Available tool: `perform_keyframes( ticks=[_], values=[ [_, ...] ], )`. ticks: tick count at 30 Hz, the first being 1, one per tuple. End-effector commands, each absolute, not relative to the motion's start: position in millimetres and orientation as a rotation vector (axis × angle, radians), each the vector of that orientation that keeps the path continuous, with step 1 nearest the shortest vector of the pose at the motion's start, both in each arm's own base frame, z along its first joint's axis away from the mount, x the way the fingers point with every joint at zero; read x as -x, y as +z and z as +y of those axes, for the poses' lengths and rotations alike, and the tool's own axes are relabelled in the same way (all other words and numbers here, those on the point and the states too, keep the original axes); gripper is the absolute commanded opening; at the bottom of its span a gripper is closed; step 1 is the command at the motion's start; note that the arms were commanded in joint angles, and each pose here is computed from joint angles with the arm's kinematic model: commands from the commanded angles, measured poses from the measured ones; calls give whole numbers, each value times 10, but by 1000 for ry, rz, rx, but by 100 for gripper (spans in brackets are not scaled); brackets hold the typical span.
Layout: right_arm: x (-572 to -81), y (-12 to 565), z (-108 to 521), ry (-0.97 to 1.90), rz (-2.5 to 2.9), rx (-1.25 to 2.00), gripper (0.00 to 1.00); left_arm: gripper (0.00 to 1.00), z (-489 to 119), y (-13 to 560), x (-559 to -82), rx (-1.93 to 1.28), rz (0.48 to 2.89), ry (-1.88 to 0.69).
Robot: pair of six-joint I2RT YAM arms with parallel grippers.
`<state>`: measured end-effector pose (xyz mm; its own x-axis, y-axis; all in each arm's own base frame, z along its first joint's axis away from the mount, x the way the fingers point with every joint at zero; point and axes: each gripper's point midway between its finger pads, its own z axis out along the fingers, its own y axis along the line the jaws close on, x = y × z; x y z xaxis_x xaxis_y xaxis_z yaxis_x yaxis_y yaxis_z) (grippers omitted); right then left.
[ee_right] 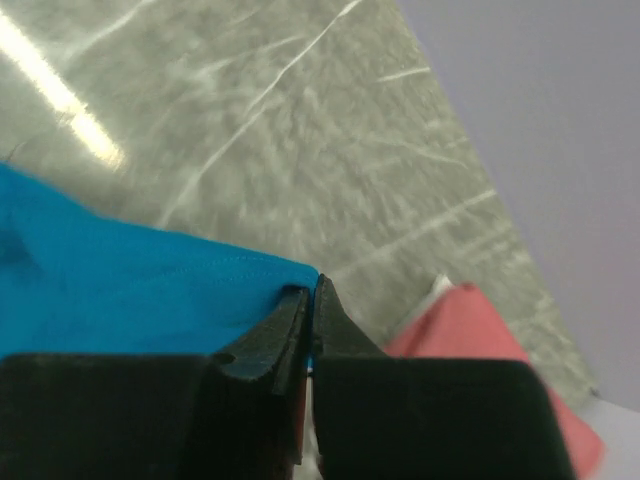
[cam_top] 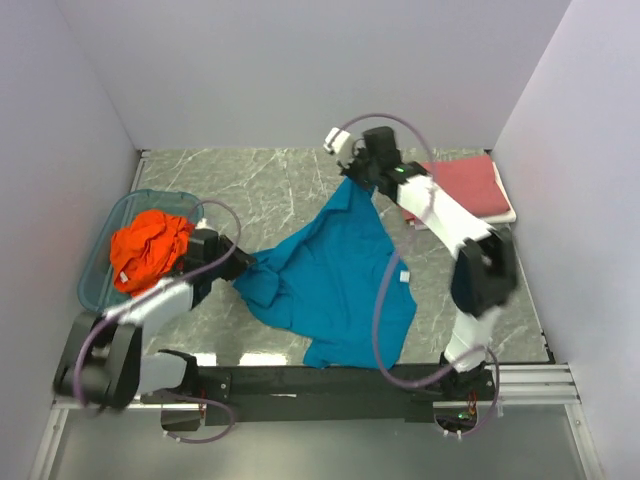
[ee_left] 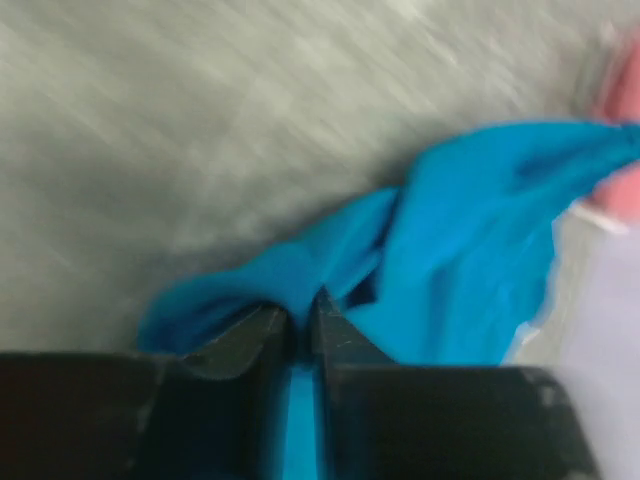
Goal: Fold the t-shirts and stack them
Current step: Flatten the tshirt out
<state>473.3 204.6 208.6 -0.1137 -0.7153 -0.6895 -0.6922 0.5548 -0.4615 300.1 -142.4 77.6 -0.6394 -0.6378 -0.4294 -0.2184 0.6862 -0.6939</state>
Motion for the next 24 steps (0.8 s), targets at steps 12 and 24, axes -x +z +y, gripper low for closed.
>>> perform_keyframes(
  ticks=[12, 24],
  values=[
    [-4937, 2777, 2229, 111, 1773, 896, 70, 71, -1121, 2227, -4008, 374, 1894, -655],
    [-3082, 2114, 2123, 589, 1862, 1181, 69, 72, -1421, 1837, -2978, 130, 2187, -661]
  ],
)
